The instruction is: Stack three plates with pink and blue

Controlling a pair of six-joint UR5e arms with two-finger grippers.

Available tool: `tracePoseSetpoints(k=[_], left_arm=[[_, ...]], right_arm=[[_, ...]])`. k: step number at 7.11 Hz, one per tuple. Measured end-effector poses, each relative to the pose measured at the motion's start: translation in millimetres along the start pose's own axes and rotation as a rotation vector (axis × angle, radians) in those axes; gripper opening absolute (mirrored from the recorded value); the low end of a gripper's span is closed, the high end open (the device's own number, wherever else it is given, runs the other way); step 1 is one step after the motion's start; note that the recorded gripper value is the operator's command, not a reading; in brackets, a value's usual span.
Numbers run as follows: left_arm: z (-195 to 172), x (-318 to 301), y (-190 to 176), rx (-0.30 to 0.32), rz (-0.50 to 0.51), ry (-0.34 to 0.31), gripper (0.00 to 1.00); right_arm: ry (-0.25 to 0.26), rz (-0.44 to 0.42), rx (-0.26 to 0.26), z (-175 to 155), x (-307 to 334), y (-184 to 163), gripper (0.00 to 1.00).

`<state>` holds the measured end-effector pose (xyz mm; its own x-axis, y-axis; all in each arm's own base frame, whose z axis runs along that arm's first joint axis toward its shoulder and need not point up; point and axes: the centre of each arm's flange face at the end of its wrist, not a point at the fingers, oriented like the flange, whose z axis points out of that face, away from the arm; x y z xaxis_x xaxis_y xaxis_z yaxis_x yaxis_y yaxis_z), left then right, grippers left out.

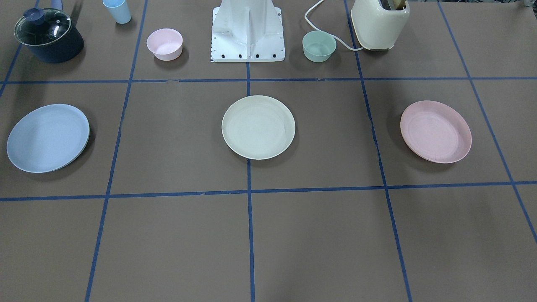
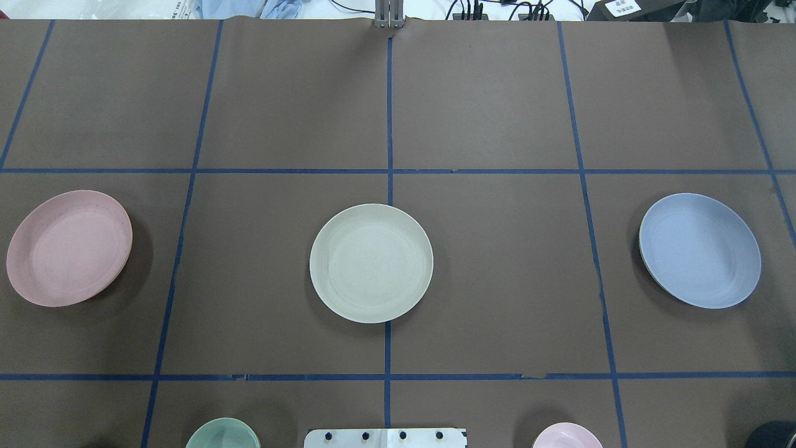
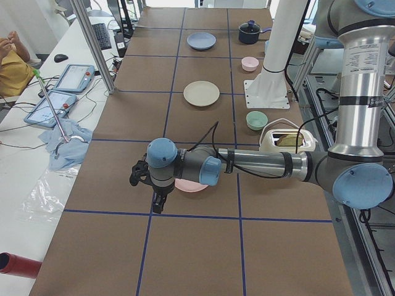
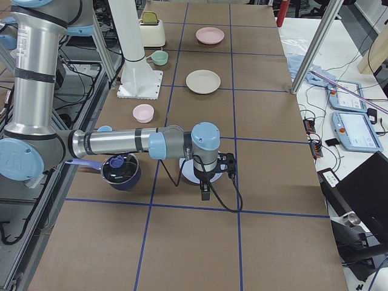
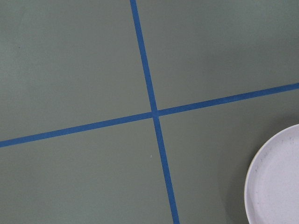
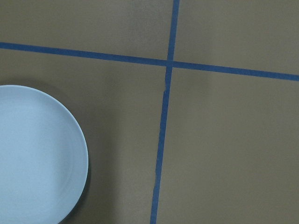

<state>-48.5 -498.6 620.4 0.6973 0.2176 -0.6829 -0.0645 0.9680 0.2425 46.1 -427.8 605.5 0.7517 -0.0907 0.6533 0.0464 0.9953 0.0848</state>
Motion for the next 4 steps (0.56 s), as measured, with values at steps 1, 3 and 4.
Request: tracePoseSetpoints(k=[1,3,4], left_arm=[[-1.2,1.5,-1.3,0.013,0.014,-0.001,1.0],[-7.1,8.8,-6.8,0.069,0.073,-0.003,1.0],[-10.2,12.9,-9.4,0.103,0.11,-0.006,1.0]], right_arm=[[0.0,0.0,0.0,0.0,0.0,-0.2,1.0],[0.0,-0.002,0.004,-1.5,-1.4,-1.8,1.0],[-0.001,-0.007,0.011,-3.1,-2.8,-3.3,1.0]])
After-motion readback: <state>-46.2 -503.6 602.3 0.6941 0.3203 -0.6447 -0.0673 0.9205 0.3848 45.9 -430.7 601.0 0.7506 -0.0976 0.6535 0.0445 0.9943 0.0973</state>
